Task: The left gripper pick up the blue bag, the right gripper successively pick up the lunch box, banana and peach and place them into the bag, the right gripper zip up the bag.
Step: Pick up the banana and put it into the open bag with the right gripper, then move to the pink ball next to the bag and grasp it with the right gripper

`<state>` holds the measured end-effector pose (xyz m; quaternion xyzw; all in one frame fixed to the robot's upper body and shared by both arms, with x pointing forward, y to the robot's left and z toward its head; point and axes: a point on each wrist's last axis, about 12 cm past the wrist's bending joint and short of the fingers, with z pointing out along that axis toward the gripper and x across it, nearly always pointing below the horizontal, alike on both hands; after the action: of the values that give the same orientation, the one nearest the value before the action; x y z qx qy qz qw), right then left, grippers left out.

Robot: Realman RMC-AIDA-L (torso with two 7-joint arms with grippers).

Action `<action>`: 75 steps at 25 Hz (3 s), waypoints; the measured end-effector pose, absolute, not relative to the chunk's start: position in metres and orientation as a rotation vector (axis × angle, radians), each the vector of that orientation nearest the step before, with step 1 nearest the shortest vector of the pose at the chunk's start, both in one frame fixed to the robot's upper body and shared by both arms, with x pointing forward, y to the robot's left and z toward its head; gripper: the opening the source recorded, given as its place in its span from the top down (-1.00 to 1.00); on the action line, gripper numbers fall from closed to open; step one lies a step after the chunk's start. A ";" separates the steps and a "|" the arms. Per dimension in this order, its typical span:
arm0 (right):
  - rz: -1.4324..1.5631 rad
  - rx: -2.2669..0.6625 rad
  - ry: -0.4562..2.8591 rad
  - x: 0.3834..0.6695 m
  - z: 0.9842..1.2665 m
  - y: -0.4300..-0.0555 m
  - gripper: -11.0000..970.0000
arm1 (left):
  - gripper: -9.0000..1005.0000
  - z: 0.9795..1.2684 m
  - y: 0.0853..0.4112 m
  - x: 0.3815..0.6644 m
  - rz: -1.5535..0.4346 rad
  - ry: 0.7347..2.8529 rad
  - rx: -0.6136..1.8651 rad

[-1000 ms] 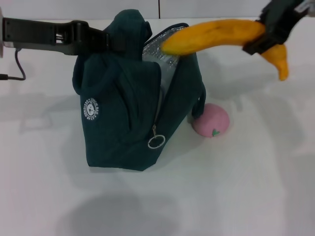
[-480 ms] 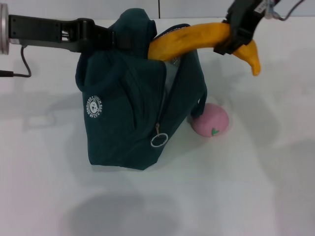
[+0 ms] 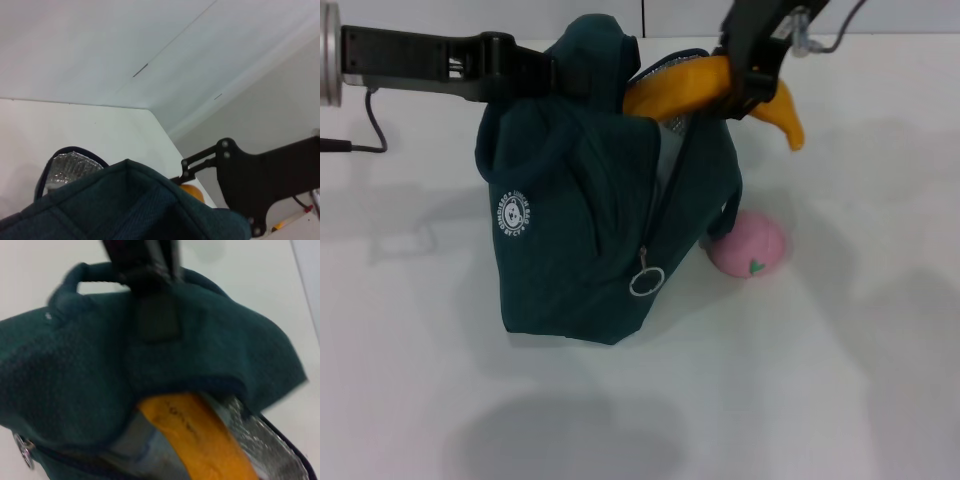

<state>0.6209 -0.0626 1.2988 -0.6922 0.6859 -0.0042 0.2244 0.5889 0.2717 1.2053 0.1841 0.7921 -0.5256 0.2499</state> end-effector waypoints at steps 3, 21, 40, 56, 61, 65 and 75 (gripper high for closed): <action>-0.003 -1.949 1.850 0.616 1.297 -0.052 -0.16 | 0.92 1.204 0.270 0.588 -1.436 2.155 0.504; 0.001 -1.996 1.701 0.605 1.294 -0.030 -0.22 | 0.92 1.201 0.270 0.586 -1.434 2.161 0.502; 0.032 -1.708 1.834 0.609 1.304 -0.100 -0.77 | 0.92 1.198 0.274 0.584 -1.433 2.163 0.485; 0.533 -1.096 2.188 0.600 1.226 -0.229 -0.75 | 0.92 1.196 0.277 0.582 -1.439 2.160 0.469; 0.623 -1.072 2.235 0.609 1.202 -0.220 -0.75 | 0.92 1.194 0.273 0.584 -1.456 2.156 0.482; 0.642 -1.126 2.239 0.613 1.188 -0.205 -0.74 | 0.92 1.194 0.273 0.586 -1.452 2.157 0.480; 0.633 -1.193 2.216 0.619 1.168 -0.180 -0.74 | 0.92 1.197 0.271 0.588 -1.440 2.153 0.502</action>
<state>0.6194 -0.1799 1.1681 -0.4427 0.8223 0.2347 0.2699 0.5885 0.2711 1.1965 0.1841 0.7904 -0.5286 0.2489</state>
